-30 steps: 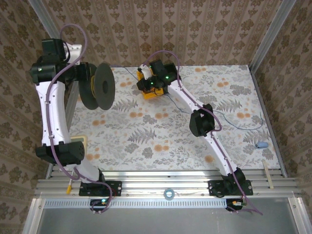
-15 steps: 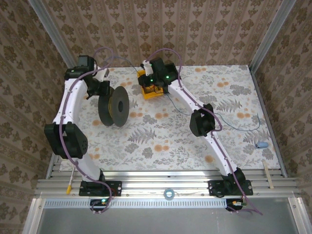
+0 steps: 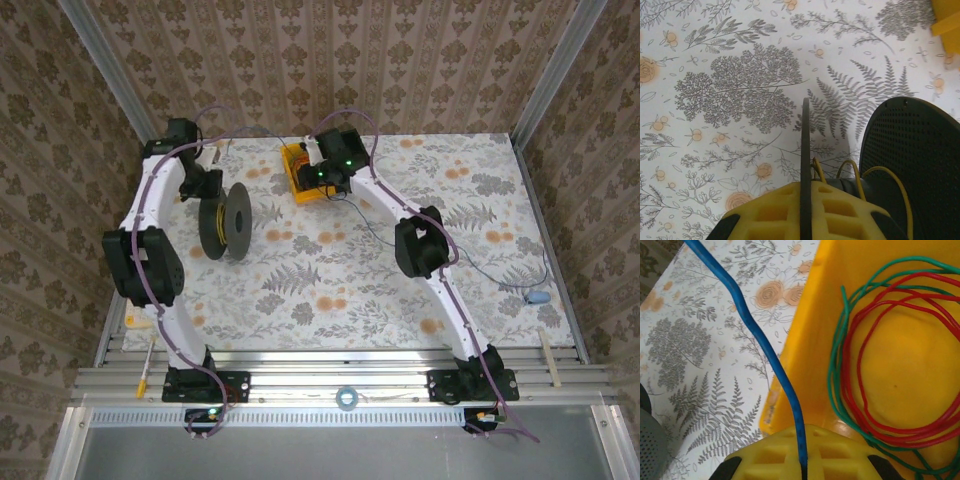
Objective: Wrap the cables
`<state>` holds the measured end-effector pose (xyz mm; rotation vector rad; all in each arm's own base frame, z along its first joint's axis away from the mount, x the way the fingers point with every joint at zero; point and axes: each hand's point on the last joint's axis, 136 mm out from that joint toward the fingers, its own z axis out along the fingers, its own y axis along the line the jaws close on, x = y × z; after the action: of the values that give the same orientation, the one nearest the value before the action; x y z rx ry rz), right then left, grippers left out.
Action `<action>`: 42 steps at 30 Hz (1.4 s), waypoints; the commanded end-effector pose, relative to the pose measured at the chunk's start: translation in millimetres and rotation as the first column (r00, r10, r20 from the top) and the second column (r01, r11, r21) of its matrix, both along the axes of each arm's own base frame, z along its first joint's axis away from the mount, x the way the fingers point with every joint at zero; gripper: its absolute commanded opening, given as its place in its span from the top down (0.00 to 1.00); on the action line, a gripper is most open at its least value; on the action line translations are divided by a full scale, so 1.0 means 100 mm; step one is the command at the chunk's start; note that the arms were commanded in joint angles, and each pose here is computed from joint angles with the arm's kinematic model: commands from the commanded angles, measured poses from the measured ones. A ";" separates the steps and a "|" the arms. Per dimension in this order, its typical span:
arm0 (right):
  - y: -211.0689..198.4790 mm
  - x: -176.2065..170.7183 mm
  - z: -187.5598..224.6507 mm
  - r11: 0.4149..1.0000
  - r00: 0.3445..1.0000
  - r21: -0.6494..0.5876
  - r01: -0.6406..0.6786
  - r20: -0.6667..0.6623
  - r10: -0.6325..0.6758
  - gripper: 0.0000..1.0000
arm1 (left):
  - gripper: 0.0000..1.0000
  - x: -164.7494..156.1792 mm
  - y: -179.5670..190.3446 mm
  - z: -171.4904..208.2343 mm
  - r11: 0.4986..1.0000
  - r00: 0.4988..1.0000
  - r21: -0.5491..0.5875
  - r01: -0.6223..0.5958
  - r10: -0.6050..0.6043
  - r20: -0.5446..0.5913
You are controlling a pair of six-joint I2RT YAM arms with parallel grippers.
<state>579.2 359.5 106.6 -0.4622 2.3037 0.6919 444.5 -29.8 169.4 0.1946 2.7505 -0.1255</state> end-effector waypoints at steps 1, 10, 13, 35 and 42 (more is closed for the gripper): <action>-0.08 0.04 0.40 0.999 0.998 0.015 0.033 0.062 -0.034 1.00 | 1.00 0.13 0.04 0.19 1.000 0.998 -0.001 -0.030 0.030 0.059; -0.08 -0.05 0.31 1.000 0.999 -0.002 0.008 0.039 -0.008 1.00 | 1.00 0.33 0.09 0.19 0.998 0.996 0.018 -0.065 0.064 0.070; -0.05 -0.12 0.25 1.000 1.000 -0.012 -0.005 0.030 0.006 1.00 | 1.00 0.43 0.11 0.18 0.997 0.995 0.028 -0.072 0.070 0.070; 0.26 -0.42 -0.03 0.988 0.993 -0.100 -0.117 0.003 0.118 1.00 | 0.96 0.74 0.14 0.11 0.995 0.996 0.073 -0.070 0.066 0.051; 0.25 -0.42 -0.06 0.984 0.992 -0.127 -0.122 0.014 0.124 1.00 | 0.83 0.79 0.15 0.18 0.996 0.997 0.071 -0.059 0.056 0.054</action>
<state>533.5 385.0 81.5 -0.6517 2.3585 0.6368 525.4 -18.7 176.1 0.1339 2.7111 -0.0085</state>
